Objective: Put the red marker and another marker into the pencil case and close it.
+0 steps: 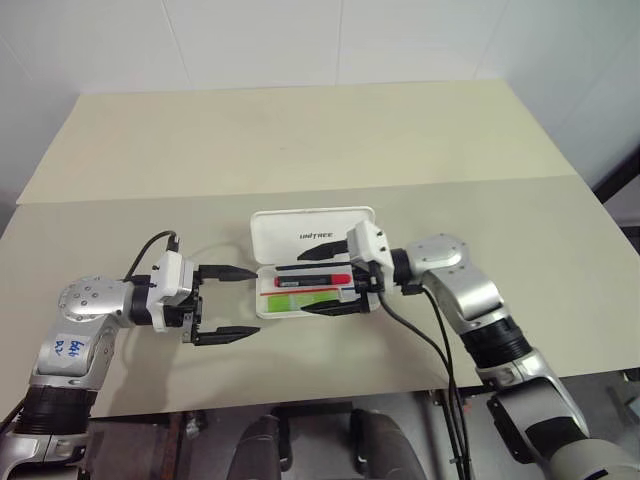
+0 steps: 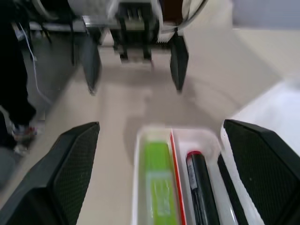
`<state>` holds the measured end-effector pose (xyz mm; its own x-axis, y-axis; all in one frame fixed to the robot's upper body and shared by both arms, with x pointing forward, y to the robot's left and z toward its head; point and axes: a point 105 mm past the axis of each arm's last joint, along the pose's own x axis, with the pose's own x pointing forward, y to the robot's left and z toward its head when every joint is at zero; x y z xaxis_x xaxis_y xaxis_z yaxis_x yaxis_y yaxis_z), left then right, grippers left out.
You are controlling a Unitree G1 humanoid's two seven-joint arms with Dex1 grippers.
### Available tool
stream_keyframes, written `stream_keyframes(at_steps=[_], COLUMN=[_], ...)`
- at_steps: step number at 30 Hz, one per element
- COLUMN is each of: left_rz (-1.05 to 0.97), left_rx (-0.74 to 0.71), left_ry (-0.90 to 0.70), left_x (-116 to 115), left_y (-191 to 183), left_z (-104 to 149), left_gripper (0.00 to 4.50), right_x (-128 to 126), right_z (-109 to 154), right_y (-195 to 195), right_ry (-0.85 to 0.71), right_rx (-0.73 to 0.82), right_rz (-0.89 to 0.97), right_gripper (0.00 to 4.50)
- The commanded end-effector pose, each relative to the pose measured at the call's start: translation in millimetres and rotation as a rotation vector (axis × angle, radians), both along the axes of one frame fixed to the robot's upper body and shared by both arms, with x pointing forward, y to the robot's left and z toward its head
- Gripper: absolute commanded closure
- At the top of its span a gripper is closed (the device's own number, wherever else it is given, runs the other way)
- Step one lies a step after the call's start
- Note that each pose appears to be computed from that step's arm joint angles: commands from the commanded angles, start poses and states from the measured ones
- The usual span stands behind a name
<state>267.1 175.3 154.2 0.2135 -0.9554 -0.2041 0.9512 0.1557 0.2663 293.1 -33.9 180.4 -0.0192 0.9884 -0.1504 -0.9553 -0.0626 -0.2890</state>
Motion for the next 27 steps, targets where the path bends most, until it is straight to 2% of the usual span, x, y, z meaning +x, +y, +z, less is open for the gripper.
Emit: stream_keyframes(at_steps=[1, 4, 9, 15, 19, 27], left_rz=[-0.017, -0.026, -0.028, -0.050, -0.051, -0.047], left_rx=[-0.035, -0.067, -0.105, -0.136, -0.139, -0.150], left_ry=[-0.037, -0.056, -0.063, -0.071, -0.072, -0.064], left_x=[-2, -2, 1, 2, 2, 2], left_y=[-7, -14, -24, -37, -38, -41], left_z=[10, 16, 19, 22, 21, 18], left_gripper=[0.00, 0.00, 0.00, 0.00, 0.00, 0.00], right_x=[-10, -8, 21, 51, 64, 81], right_z=[18, 17, 19, -2, -11, -25], right_y=[-27, -58, -132, -191, -196, -174], right_ry=[0.006, 0.008, -0.051, -0.078, -0.084, -0.042], right_rx=[0.048, 0.015, -0.023, -0.081, -0.063, 0.133], right_rz=[-0.058, -0.156, -0.424, -0.692, -0.839, -1.230], right_gripper=[0.03, 0.03, 0.03, 0.03, 0.03, 0.03])
